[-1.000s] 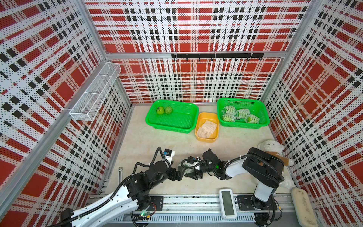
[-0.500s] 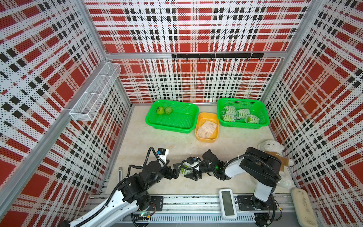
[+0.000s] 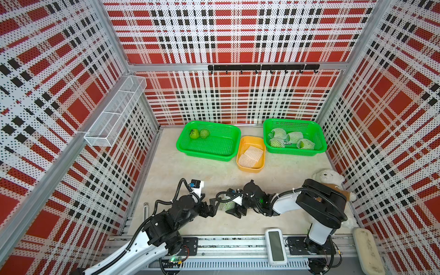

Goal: Sleeve custard apples in foam nets
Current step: Pick up the custard apple from the center of the board.

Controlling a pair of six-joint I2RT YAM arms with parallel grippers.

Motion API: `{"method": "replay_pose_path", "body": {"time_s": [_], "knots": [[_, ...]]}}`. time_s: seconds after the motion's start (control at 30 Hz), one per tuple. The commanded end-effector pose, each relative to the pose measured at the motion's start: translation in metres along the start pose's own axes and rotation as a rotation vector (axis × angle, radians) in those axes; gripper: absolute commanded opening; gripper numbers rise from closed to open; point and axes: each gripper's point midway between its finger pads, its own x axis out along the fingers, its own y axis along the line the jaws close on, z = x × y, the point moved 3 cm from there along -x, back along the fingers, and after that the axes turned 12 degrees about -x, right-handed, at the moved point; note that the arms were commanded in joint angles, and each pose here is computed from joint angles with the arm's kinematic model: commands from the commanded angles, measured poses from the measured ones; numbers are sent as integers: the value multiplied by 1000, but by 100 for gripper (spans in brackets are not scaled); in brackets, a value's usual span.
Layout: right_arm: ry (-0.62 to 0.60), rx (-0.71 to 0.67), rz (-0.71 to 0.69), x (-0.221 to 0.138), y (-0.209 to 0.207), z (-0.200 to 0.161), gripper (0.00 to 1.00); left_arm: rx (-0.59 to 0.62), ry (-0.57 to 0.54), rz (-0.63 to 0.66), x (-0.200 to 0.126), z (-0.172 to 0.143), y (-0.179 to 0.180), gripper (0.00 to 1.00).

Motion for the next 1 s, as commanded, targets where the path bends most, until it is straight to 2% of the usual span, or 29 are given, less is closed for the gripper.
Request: {"method": "replay_pose_path", "body": {"time_s": [0.0,0.1,0.23,0.33,0.43,0.53,0.63,0.77,0.87,0.97], "knots": [[50,-11,-23,-2,-4,-4,83,-8,-17,5,1,0,4,99],[54,-9,-29,-1,-7,-2,82,-8,-15,2,2,-1,4,99],[21,1,-21,-6,-10,7,73,6,-17,-8,1,-1,4,99],[-11,6,-5,-16,-11,18,71,20,-25,-28,1,0,1,99],[-51,47,43,-33,-13,29,70,49,-36,-79,1,3,-8,99],[-82,152,150,-55,-16,42,71,99,-37,-145,1,6,-22,99],[-66,238,280,-80,-14,57,71,177,-35,-234,-1,9,-40,99],[64,310,347,-104,-13,66,72,337,-30,-354,-9,12,-72,99],[157,405,418,-122,-13,76,73,462,-65,-358,-10,17,-86,99],[197,518,480,-136,-9,84,73,596,-96,-370,-8,15,-102,99]]}}
